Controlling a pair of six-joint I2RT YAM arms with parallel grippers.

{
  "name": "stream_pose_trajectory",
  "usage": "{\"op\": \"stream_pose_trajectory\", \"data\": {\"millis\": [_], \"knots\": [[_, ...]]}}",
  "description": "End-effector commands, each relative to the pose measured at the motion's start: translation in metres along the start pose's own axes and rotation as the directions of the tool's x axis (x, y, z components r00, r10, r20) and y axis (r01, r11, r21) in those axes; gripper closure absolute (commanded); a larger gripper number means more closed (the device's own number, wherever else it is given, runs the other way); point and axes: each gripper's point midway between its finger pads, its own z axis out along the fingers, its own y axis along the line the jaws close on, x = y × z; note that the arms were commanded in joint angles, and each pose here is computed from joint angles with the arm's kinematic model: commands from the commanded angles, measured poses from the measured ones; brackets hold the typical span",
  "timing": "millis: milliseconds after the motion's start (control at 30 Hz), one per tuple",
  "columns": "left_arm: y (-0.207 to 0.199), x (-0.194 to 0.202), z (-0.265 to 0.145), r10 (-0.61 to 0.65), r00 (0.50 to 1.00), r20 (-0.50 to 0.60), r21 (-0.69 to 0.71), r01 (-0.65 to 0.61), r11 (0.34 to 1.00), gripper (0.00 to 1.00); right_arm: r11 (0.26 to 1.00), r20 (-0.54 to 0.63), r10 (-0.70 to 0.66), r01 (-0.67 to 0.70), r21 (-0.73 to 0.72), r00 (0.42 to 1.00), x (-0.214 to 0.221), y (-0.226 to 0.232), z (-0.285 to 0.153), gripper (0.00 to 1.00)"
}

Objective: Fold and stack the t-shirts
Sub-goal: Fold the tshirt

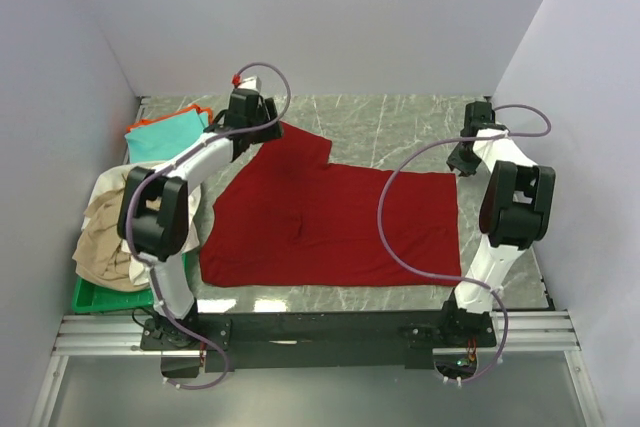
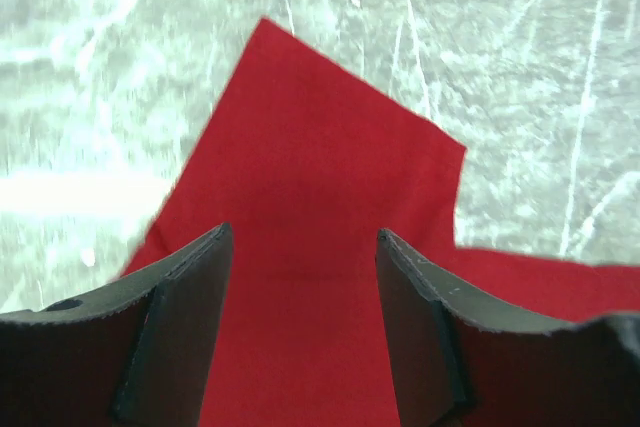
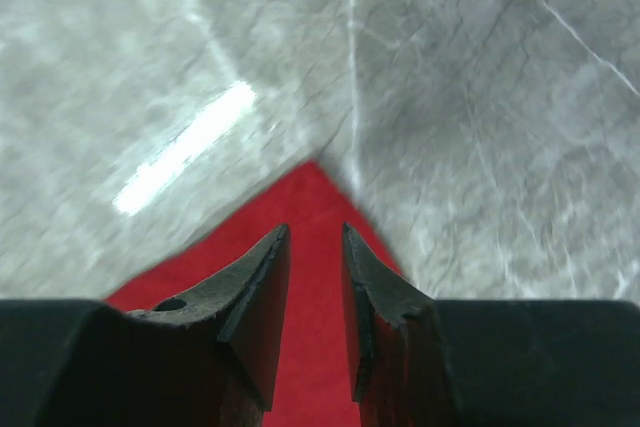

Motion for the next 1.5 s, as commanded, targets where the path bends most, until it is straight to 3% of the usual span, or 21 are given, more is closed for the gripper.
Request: {"op": "stream_pose_trajectory", "data": {"millis": [0, 400, 900, 1200, 1300, 1467], "knots": [[-0.006, -0.022, 0.011, 0.069, 0.998, 0.002, 0.044, -0.069, 0.997, 0.35, 1.000, 0.007, -0.018, 0.018, -0.021, 1.000, -0.014, 0.004, 0.008, 0.66], [-0.001, -0.028, 0.060, 0.115, 0.992, -0.057, 0.089, -0.110, 0.990, 0.33, 1.000, -0.025, 0.010, -0.010, -0.011, 1.000, -0.010, -0.005, 0.036, 0.66], [-0.009, -0.031, 0.065, 0.113, 0.992, -0.059, 0.134, -0.104, 0.986, 0.32, 0.998, -0.030, 0.006, -0.008, -0.062, 1.000, -0.010, 0.001, 0.046, 0.67], [0.002, -0.023, 0.079, 0.117, 0.986, -0.119, 0.079, -0.109, 0.991, 0.32, 0.999, -0.082, -0.002, -0.002, -0.047, 0.997, 0.002, -0.004, 0.048, 0.69], [0.002, -0.022, 0.080, 0.111, 0.987, -0.120, 0.076, -0.103, 0.992, 0.32, 0.999, -0.082, -0.001, -0.002, -0.034, 0.997, 0.003, -0.006, 0.047, 0.72], [0.001, -0.027, 0.086, 0.109, 0.986, -0.126, 0.068, -0.101, 0.993, 0.32, 1.000, -0.089, -0.004, 0.002, -0.023, 0.996, 0.005, -0.009, 0.048, 0.90]]}}
